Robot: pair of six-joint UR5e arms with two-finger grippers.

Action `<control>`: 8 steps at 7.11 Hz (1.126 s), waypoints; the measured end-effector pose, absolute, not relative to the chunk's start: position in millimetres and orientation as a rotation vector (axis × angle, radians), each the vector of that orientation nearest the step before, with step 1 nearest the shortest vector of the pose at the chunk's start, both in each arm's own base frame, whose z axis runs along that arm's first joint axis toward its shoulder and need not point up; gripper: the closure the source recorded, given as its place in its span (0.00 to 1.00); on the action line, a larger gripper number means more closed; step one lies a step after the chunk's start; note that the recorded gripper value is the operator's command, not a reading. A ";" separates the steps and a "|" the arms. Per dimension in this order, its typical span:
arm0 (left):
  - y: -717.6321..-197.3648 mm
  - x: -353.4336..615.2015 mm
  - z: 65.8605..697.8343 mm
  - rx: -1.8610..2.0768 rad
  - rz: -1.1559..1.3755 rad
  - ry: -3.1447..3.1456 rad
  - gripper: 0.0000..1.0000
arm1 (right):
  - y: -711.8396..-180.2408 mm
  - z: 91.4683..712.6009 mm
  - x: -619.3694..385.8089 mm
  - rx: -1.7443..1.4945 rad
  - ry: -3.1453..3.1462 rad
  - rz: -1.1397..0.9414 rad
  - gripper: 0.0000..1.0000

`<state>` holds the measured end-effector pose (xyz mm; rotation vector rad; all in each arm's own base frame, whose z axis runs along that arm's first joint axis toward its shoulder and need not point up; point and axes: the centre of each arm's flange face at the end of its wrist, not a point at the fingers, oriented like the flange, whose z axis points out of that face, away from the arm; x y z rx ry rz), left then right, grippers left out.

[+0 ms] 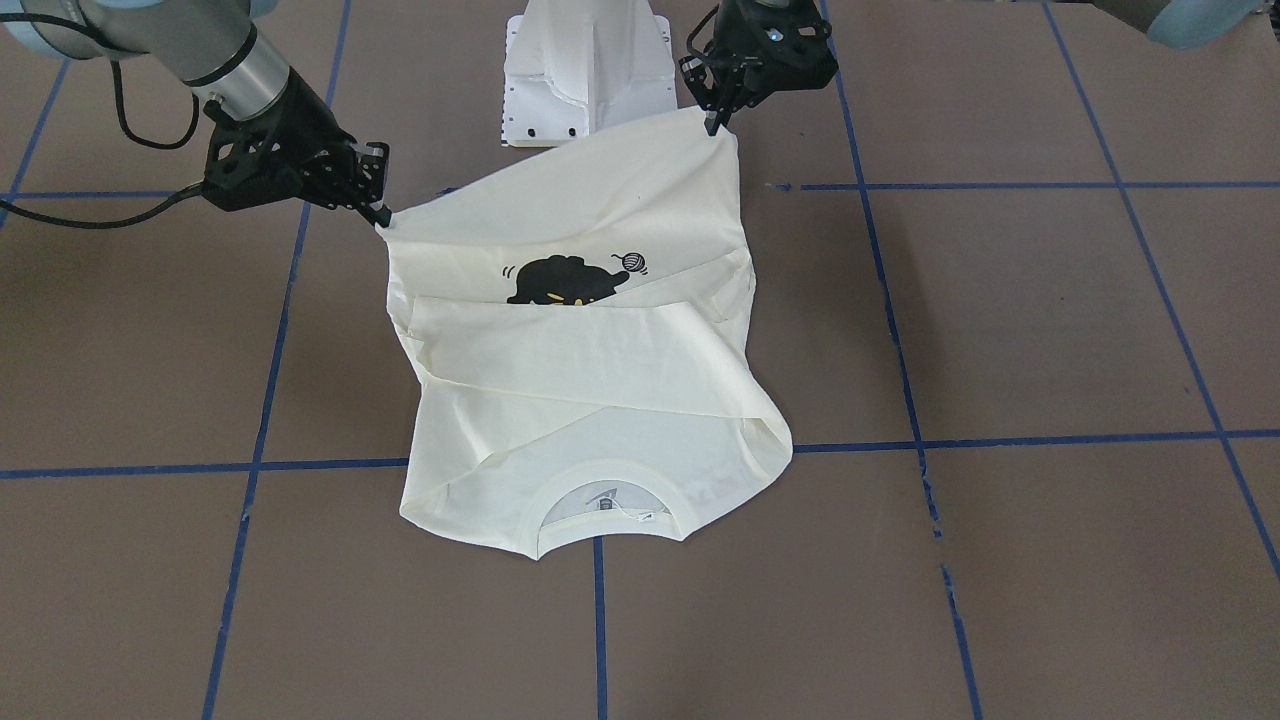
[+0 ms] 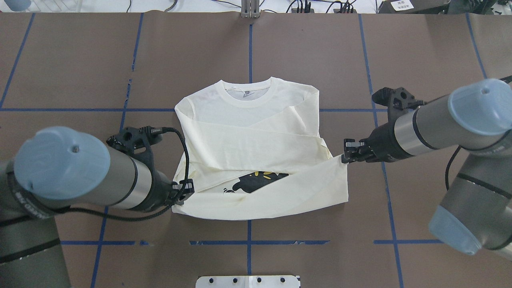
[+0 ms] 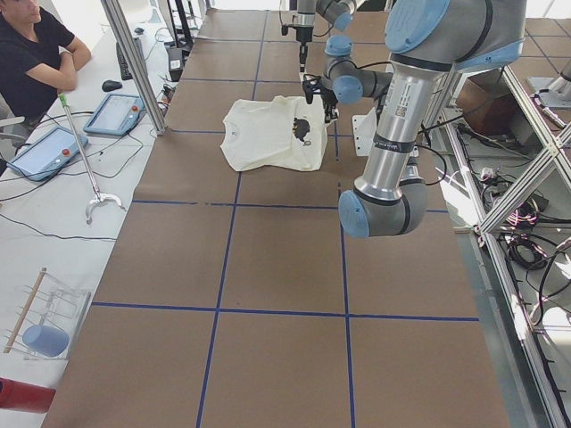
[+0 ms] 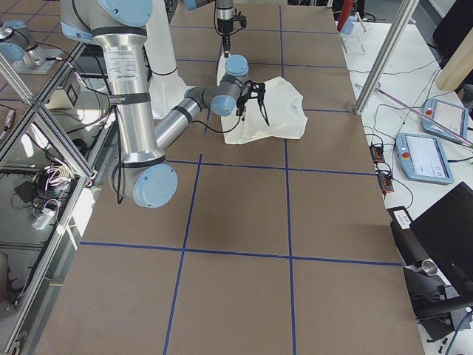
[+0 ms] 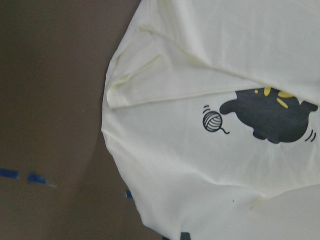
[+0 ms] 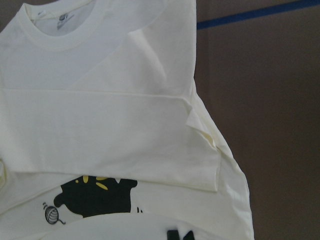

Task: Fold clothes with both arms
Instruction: 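Lift the hem and fold it toward the collar with both grippers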

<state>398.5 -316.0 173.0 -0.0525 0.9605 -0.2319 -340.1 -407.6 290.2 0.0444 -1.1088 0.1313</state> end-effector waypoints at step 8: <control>-566.8 421.2 265.3 0.091 -0.384 0.890 1.00 | -635.3 291.9 -395.7 0.063 -1.003 0.330 1.00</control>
